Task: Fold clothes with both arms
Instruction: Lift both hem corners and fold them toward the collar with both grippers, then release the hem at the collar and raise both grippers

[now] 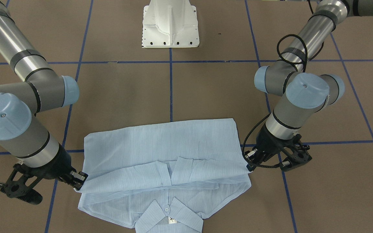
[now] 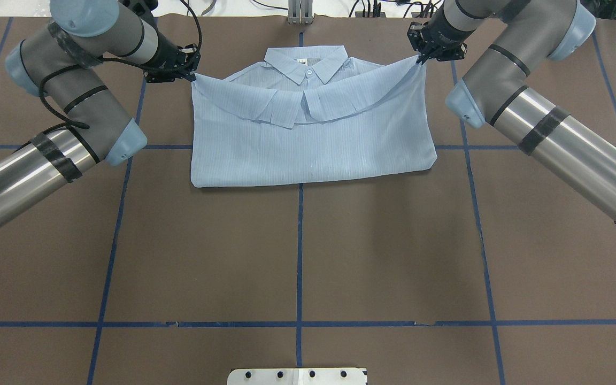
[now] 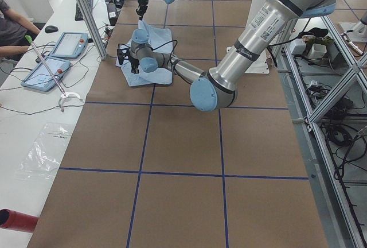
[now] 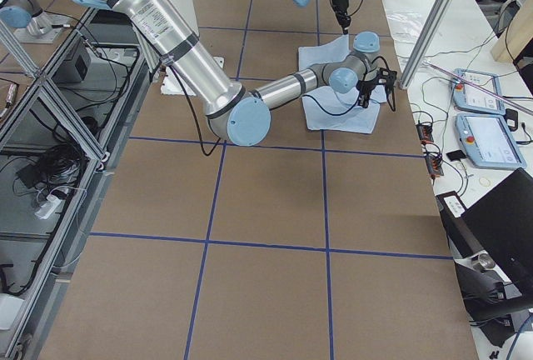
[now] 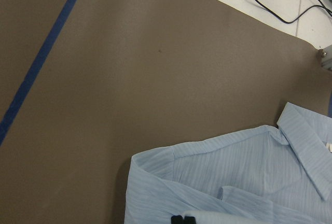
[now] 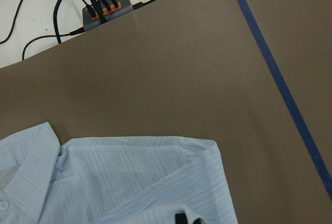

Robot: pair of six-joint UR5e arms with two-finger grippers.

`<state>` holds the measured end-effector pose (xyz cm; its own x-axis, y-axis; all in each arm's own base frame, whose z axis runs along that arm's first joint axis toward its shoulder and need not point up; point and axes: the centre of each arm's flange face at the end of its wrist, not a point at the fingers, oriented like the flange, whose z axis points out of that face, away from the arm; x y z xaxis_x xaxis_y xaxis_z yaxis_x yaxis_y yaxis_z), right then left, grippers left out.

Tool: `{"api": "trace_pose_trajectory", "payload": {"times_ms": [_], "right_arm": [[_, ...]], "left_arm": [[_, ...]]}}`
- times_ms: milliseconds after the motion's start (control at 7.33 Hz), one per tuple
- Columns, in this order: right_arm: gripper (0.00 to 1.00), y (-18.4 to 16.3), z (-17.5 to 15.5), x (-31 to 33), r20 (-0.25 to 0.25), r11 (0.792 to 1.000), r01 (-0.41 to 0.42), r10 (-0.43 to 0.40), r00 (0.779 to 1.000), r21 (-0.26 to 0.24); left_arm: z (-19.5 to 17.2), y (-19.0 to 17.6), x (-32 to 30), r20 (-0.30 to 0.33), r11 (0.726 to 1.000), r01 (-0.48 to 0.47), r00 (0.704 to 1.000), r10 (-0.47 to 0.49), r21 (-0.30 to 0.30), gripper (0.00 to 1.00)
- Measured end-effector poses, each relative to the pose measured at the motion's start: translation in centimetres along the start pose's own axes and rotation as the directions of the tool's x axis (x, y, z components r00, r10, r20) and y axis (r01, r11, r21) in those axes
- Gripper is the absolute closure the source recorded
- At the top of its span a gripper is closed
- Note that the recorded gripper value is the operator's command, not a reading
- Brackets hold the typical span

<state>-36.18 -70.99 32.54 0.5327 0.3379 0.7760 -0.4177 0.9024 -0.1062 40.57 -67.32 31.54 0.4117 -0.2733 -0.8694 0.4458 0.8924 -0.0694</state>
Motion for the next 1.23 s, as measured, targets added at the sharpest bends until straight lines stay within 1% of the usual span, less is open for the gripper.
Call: {"api": "trace_pose_trajectory", "payload": {"times_ms": [136,273,409,545,955,1091,1227], "right_arm": [[0.97,0.1,0.3,0.0,0.003,1.000,0.003,-0.003,1.000,-0.001],[0.01,0.3,0.5,-0.2,0.008,1.000,0.009,-0.009,1.000,-0.003],[0.00,0.9,0.8,-0.5,0.021,1.000,0.023,-0.023,1.000,-0.003],[0.00,1.6,1.2,-0.8,0.036,0.999,0.040,-0.040,0.999,-0.001],[0.00,2.7,2.4,0.7,0.045,0.996,0.086,-0.086,0.995,0.001],[0.00,4.2,3.3,1.9,0.067,0.993,0.117,-0.116,0.991,-0.003],[0.00,6.7,4.5,3.5,0.087,0.990,0.144,-0.142,0.986,-0.013]], "left_arm": [[0.5,-0.2,0.2,-0.007,1.000,-0.002,1.000,0.002,0.001,0.81],[0.7,-0.2,0.4,-0.013,1.000,-0.002,1.000,0.002,0.001,0.27],[0.6,-0.2,0.7,-0.022,1.000,-0.001,1.000,0.001,0.001,0.00],[0.5,-0.1,0.9,-0.030,1.000,-0.002,1.000,0.002,0.002,0.00],[0.4,0.1,0.4,-0.046,1.000,-0.012,0.999,0.012,0.005,0.00],[0.1,0.3,0.4,-0.055,1.000,-0.016,0.998,0.016,0.005,0.00],[-0.3,0.6,0.4,-0.063,1.000,-0.019,0.998,0.019,0.005,0.00]]}}
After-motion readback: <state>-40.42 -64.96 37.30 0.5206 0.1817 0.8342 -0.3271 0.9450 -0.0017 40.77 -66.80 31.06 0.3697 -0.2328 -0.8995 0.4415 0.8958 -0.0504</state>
